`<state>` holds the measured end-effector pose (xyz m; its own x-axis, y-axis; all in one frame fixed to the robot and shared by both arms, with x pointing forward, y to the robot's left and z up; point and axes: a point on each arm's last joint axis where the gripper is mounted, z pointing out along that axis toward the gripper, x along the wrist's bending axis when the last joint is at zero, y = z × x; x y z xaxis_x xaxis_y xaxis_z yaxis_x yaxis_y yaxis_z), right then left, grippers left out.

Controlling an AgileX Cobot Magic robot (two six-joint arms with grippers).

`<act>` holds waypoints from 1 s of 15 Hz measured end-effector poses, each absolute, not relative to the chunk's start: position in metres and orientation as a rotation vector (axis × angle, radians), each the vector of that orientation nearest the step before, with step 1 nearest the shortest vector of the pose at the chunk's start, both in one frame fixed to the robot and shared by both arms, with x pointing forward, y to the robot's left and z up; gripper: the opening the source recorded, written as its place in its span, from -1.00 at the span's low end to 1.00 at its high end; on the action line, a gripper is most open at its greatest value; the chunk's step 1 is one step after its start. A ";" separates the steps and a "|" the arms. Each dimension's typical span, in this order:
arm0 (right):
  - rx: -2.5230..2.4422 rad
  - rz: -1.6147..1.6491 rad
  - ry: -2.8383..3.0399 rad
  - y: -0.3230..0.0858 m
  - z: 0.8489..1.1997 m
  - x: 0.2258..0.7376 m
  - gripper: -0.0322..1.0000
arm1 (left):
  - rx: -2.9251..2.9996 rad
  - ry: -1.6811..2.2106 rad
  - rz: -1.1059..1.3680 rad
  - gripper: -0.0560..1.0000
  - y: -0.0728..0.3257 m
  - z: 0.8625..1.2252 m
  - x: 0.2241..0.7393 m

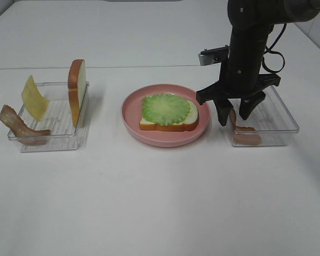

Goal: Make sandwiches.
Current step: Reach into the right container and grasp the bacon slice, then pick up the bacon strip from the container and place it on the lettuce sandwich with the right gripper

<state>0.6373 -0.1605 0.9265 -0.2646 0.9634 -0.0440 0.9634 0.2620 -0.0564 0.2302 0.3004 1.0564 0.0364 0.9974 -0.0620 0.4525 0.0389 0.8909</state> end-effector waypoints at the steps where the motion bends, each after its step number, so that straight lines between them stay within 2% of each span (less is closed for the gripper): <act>1: 1.904 -0.108 2.494 -0.160 0.926 0.638 -0.12 | 1.525 1.528 0.873 0.98 0.300 1.056 0.230; 3: 1.902 -0.100 2.492 -0.160 0.926 0.638 -0.50 | 1.525 1.528 0.873 0.98 0.300 1.056 0.230; 5: 1.905 -0.096 2.492 -0.160 0.926 0.638 -0.74 | 1.525 1.528 0.873 0.98 0.300 1.056 0.230; 7: 1.932 -0.091 2.478 -0.159 0.926 0.638 -0.89 | 1.525 1.528 0.873 0.98 0.300 1.056 0.230; 11: 1.929 -0.083 2.476 -0.159 0.930 0.637 -0.89 | 1.525 1.528 0.873 0.98 0.300 1.056 0.230; 15: 1.868 -0.069 2.473 -0.164 0.953 0.634 -0.90 | 1.525 1.528 0.873 0.98 0.300 1.056 0.230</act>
